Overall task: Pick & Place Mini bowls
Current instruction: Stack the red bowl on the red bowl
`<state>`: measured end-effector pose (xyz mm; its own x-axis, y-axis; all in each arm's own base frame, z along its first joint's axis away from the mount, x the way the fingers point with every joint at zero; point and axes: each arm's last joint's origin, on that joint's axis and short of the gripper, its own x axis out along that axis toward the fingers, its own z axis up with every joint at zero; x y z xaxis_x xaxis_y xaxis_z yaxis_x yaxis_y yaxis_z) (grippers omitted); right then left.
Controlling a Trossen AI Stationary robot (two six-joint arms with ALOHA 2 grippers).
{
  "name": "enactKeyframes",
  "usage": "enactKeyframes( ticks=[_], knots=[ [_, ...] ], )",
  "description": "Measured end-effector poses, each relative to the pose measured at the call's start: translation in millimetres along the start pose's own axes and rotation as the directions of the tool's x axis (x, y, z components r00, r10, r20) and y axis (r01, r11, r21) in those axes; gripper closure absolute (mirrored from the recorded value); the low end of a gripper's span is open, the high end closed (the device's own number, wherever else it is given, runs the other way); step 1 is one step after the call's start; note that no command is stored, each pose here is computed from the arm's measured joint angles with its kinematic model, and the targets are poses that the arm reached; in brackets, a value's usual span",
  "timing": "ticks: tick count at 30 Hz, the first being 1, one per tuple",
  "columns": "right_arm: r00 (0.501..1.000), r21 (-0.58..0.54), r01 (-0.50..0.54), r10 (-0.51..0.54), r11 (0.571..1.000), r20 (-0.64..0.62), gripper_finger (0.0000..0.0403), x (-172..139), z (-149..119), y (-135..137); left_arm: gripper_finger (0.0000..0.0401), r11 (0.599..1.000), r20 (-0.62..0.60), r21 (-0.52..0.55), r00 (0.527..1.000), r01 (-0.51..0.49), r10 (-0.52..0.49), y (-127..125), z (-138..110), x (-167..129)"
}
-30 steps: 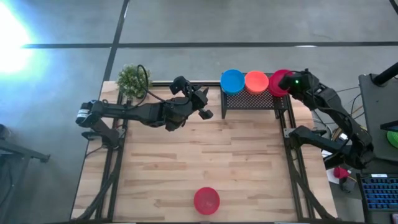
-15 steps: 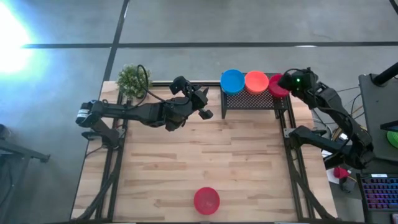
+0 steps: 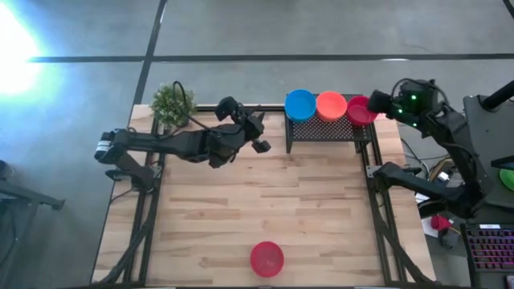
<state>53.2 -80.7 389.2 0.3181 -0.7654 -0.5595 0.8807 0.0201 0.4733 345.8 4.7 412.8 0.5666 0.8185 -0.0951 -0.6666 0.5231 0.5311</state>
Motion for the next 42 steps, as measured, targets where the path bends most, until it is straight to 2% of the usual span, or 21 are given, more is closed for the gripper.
enactKeyframes(
  ticks=[4,10,14,19,21,23,25,28,30,32,35,38,42],
  knots=[
    [0.998,-0.093,-0.063,0.06,0.994,-0.029,0.0388,-14.7,0.5,4.7,0.03,0.999,-0.04,-0.043,0.999,0.005,-0.006,12.4,-4.7,-6.3],
    [0.988,-0.231,-0.155,0.147,0.96,-0.052,0.0392,-30.2,1.2,9.4,0.03,0.992,-0.134,-0.121,0.99,0.021,-0.038,33.7,-18.8,-21.1],
    [0.967,-0.346,-0.253,0.231,0.903,-0.103,0.0392,-34.9,0.6,14.7,0.03,0.98,-0.195,-0.182,0.975,0.074,-0.11,43.5,-29.3,-30.4],
    [0.933,-0.447,-0.359,0.313,0.819,-0.176,0.0392,-35.7,-3.2,20.1,0.03,0.945,-0.246,-0.264,0.933,0.195,-0.261,44.9,-37.6,-36.1],
    [0.909,-0.481,-0.416,0.356,0.772,-0.215,0.0392,-34.1,-5.5,23.6,0.03,0.923,-0.256,-0.29,0.908,0.254,-0.33,42.9,-39.2,-37.2],
    [0.87,-0.518,-0.492,0.416,0.7,-0.264,0.0392,-33.7,-7.0,28.7,0.03,0.89,-0.254,-0.324,0.876,0.322,-0.41,39.8,-39.4,-37.7],
    [0.816,-0.551,-0.576,0.472,0.604,-0.335,0.0392,-32.9,-9.3,34.8,0.03,0.852,-0.251,-0.351,0.838,0.388,-0.484,35.6,-39.6,-37.7],
    [0.7,-0.561,-0.704,0.559,0.435,-0.445,0.0392,-35.2,-13.2,42.2,0.03,0.799,-0.249,-0.391,0.783,0.456,-0.569,29.5,-40.1,-37.3],
    [0.613,-0.544,-0.774,0.603,0.324,-0.511,0.0392,-37.4,-15.8,46.7,0.03,0.78,-0.251,-0.399,0.76,0.483,-0.599,26.0,-40.6,-36.5],
    [0.55,-0.531,-0.811,0.627,0.245,-0.552,0.0392,-40.4,-17.8,48.7,0.03,0.769,-0.261,-0.366,0.736,0.524,-0.625,19.2,-43.3,-34.9],
    [0.512,-0.524,-0.83,0.635,0.191,-0.578,0.0392,-42.9,-20.1,50.2,0.03,0.716,-0.291,-0.33,0.655,0.615,-0.698,2.3,-51.3,-32.0],
    [0.499,-0.52,-0.836,0.638,0.176,-0.587,0.0392,-44.9,-21.1,49.9,0.03,0.654,-0.318,-0.343,0.571,0.675,-0.757,-16.1,-57.9,-27.1],
    [0.495,-0.518,-0.838,0.638,0.171,-0.59,0.0392,-45.9,-21.5,49.1,0.03,0.551,-0.362,-0.381,0.429,0.742,-0.828,-43.5,-70.0,-19.6]
  ],
)
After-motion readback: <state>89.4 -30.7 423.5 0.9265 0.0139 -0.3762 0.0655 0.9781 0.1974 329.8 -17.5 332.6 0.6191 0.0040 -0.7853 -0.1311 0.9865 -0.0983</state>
